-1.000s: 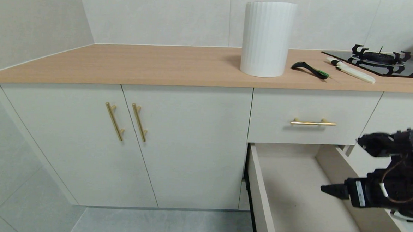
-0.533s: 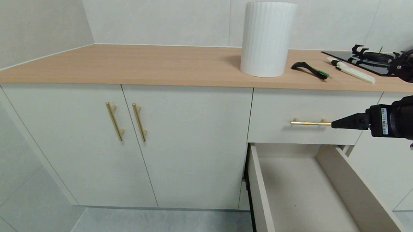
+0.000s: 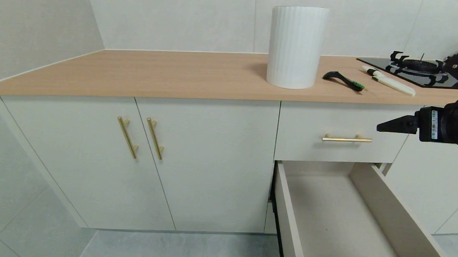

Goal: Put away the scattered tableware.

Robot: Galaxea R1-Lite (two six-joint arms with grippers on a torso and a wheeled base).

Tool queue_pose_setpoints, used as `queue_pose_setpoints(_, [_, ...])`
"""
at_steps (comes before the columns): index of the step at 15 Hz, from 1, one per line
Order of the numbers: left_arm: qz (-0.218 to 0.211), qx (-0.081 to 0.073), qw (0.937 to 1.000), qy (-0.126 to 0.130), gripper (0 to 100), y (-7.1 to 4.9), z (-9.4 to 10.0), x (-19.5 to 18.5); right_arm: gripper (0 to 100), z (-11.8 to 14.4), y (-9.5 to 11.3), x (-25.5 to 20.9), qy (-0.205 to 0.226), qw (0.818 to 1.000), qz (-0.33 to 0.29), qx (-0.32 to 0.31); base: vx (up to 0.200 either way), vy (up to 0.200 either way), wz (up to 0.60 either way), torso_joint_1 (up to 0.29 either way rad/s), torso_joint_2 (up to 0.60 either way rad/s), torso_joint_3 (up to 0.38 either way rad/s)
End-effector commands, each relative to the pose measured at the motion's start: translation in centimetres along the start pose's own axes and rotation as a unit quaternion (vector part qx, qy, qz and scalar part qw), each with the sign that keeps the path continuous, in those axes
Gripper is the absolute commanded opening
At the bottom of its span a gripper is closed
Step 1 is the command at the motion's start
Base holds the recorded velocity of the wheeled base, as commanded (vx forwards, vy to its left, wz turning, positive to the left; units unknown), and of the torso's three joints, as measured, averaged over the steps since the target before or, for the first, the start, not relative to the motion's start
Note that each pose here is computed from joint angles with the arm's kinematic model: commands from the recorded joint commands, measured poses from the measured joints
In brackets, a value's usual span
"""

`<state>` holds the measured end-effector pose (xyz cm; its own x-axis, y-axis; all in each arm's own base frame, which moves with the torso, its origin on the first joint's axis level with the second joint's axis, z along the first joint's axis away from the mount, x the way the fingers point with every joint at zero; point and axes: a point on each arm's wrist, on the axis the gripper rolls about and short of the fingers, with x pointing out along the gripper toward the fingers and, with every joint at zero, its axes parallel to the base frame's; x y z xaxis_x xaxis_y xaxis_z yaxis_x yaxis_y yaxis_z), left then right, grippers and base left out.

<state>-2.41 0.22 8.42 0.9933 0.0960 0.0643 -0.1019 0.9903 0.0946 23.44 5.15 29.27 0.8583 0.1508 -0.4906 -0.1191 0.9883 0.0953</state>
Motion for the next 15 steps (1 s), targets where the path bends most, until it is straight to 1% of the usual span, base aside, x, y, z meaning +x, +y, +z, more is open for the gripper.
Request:
queue_pose_setpoints(1, [0.0,0.0,1.0,0.0,100,0.0,0.0,0.0,100,-0.1,0.0,0.6,0.009,1.0,-0.003,0.0,0.0,0.0,0.0,0.027,-0.17,-0.344])
queue_pose_setpoints(3, [0.0,0.0,1.0,0.0,100,0.0,0.0,0.0,100,0.1,-0.4,1.3,0.0,1.0,-0.009,0.004,0.0,0.0,0.0,0.066,-0.48,-0.356])
queue_pose_setpoints(6, [0.0,0.0,1.0,0.0,100,0.0,0.0,0.0,100,0.0,-0.5,1.9,0.005,1.0,-0.012,0.005,0.0,0.0,0.0,0.08,-0.5,-0.338])
queue_pose_setpoints(15, [0.0,0.0,1.0,0.0,100,0.0,0.0,0.0,100,0.0,-0.5,3.2,0.007,1.0,-0.013,0.006,0.0,0.0,0.0,0.156,-0.47,-0.318])
